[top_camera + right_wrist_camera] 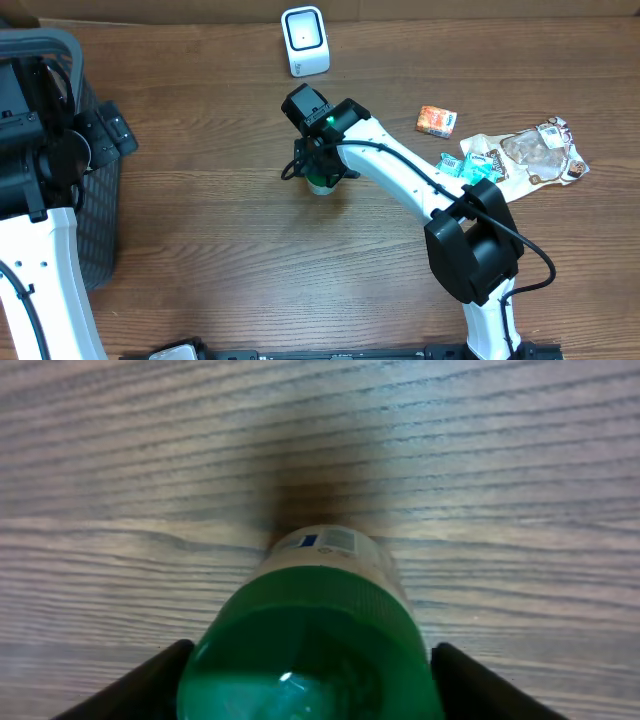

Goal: Scan the item barcode

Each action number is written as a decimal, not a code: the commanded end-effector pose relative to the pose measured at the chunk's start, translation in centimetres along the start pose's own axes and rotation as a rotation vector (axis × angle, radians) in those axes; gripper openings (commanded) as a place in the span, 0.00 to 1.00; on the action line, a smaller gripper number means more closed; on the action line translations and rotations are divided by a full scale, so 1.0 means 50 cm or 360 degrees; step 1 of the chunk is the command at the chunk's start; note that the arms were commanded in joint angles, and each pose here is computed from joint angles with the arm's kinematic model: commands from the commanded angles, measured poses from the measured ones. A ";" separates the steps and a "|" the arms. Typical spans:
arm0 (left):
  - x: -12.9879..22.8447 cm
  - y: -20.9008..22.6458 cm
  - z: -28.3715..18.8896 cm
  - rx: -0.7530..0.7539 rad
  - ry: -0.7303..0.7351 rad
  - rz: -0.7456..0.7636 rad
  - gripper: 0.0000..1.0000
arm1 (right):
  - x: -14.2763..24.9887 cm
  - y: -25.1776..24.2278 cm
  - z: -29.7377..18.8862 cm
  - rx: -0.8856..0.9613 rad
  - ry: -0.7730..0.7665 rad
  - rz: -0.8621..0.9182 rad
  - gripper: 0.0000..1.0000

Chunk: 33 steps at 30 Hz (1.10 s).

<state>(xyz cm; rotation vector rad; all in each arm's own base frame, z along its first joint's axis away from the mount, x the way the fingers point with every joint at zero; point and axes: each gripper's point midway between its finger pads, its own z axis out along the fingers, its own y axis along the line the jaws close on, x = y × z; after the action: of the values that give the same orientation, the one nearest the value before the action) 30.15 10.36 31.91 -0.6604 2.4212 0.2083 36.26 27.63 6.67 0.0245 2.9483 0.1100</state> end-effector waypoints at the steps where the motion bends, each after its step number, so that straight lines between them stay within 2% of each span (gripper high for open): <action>1: -0.007 0.001 -0.008 0.0008 -0.0024 -0.0027 1.00 | 0.005 -0.005 0.013 0.0021 0.0014 -0.0026 0.65; 4: -0.007 0.001 -0.008 0.0008 -0.0024 -0.0026 1.00 | 0.002 -0.005 0.012 0.0018 0.0010 -0.0123 0.59; 10: -0.007 0.001 -0.008 0.0008 -0.0024 -0.0026 0.99 | -0.009 0.003 -0.002 -0.0001 -0.0013 -0.0580 0.59; 13: -0.007 0.001 -0.008 0.0008 -0.0024 -0.0026 0.99 | -0.006 0.027 -0.015 -0.0103 -0.0006 -0.0944 0.64; 19: -0.007 0.001 -0.008 0.0008 -0.0024 -0.0027 1.00 | 0.006 0.066 -0.028 -0.0294 -0.0026 -0.1450 0.73; 24: -0.007 0.001 -0.008 0.0008 -0.0024 -0.0026 1.00 | 0.043 0.079 -0.035 -0.0458 0.0015 -0.1902 0.73; 28: -0.007 0.001 -0.008 0.0008 -0.0024 -0.0026 0.99 | 0.050 0.081 -0.036 -0.0488 0.0016 -0.2001 0.73; 33: -0.007 0.001 -0.008 0.0008 -0.0024 -0.0027 1.00 | 0.049 0.081 -0.037 -0.0489 0.0015 -0.1995 0.73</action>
<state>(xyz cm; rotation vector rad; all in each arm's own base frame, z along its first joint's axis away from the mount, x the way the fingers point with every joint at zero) 30.15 10.36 31.91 -0.6604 2.4212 0.2083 33.19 30.81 7.64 -1.6999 2.4284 0.3086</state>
